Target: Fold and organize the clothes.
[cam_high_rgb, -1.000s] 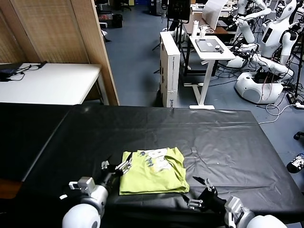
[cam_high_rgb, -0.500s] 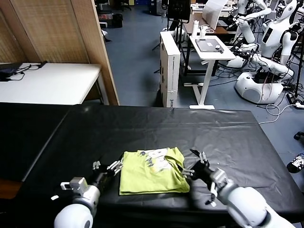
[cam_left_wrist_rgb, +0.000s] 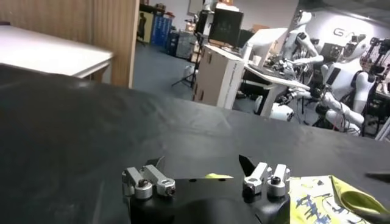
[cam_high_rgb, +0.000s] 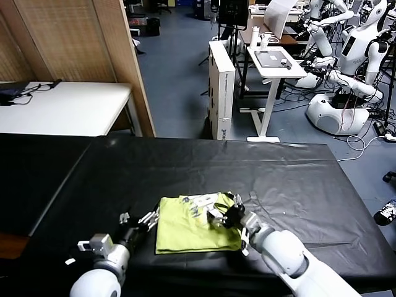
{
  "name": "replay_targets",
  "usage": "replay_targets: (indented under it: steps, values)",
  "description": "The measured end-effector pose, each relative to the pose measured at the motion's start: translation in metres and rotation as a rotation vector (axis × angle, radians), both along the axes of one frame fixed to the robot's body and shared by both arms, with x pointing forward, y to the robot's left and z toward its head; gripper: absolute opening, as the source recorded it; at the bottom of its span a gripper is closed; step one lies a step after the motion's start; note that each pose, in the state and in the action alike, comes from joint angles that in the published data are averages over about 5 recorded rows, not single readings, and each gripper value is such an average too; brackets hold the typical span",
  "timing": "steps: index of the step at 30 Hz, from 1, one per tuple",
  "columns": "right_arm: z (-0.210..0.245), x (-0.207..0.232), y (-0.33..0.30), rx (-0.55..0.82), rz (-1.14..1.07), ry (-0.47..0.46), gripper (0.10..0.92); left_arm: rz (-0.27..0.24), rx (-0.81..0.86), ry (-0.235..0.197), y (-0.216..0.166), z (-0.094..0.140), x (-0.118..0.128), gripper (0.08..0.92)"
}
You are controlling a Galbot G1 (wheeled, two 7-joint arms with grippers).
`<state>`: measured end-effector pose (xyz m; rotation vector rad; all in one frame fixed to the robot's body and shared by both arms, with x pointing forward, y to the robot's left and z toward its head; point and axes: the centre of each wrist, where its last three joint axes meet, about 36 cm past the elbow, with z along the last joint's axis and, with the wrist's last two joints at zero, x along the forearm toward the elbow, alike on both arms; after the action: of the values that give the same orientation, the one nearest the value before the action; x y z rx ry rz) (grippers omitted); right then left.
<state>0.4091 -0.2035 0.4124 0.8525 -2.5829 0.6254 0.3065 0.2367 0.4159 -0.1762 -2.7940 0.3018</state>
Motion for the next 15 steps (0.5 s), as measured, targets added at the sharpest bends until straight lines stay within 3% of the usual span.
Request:
replay_targets:
  steps: [15]
  values:
    - [0.03,-0.007,-0.039,-0.019,-0.179,-0.101,0.907,-0.001,0.008,-0.012,-0.001,0.004,-0.004,0.907]
